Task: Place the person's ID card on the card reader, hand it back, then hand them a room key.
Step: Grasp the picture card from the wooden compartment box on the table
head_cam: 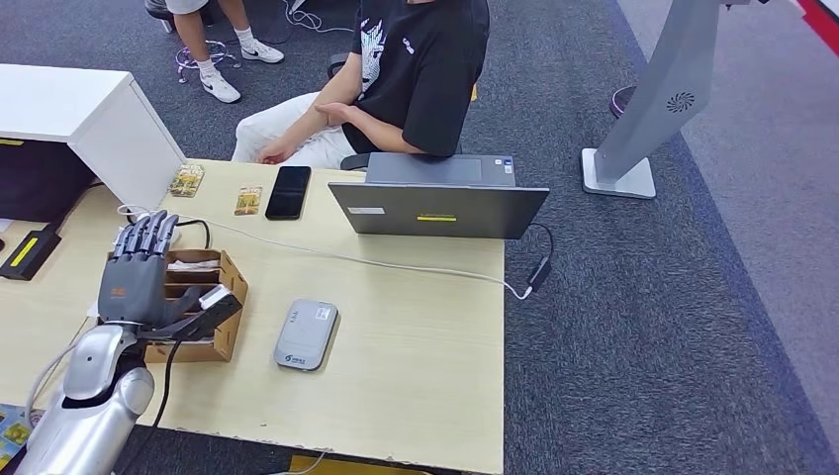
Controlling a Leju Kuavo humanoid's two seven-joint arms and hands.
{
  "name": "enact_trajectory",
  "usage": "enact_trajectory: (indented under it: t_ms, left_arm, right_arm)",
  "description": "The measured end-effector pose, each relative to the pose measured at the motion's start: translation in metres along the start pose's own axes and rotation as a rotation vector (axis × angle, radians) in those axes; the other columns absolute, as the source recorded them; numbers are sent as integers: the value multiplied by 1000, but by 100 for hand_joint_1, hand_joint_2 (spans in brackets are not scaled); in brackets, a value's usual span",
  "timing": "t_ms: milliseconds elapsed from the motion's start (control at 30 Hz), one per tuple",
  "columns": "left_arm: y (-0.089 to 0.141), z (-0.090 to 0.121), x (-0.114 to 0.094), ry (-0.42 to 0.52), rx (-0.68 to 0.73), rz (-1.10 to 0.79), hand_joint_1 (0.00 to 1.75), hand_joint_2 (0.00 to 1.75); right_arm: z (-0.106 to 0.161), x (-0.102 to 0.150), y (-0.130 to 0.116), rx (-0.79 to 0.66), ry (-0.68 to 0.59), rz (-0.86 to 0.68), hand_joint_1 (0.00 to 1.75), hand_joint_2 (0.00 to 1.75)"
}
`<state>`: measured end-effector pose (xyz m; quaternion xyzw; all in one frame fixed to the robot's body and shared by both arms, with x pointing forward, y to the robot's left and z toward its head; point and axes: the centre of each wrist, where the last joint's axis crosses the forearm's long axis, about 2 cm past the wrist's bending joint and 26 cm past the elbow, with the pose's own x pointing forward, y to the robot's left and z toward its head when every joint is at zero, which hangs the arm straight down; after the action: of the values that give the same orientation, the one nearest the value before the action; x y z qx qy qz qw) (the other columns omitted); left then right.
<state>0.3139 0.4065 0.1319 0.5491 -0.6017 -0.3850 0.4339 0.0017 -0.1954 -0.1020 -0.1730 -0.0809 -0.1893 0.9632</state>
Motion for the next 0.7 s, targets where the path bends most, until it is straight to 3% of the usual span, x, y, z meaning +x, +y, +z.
enact_trajectory:
  t_ms: [467,533,667,700]
  left_arm:
    - [-1,-4,1,-2,-7,10,0,175]
    - [-2,-4,2,-5,-12,10,8,175]
    - [-2,-5,3,-8,-15,11,175,175]
    - [-2,-5,3,-9,-16,11,175,175]
  right_arm:
    - [0,-1,0,-15,-2,-5,0,175]
    - [0,-1,0,-15,-1,-9,0,175]
    - [0,0,0,-15,-3,-6,0,175]
    - [0,0,1,-15,-3,-6,0,175]
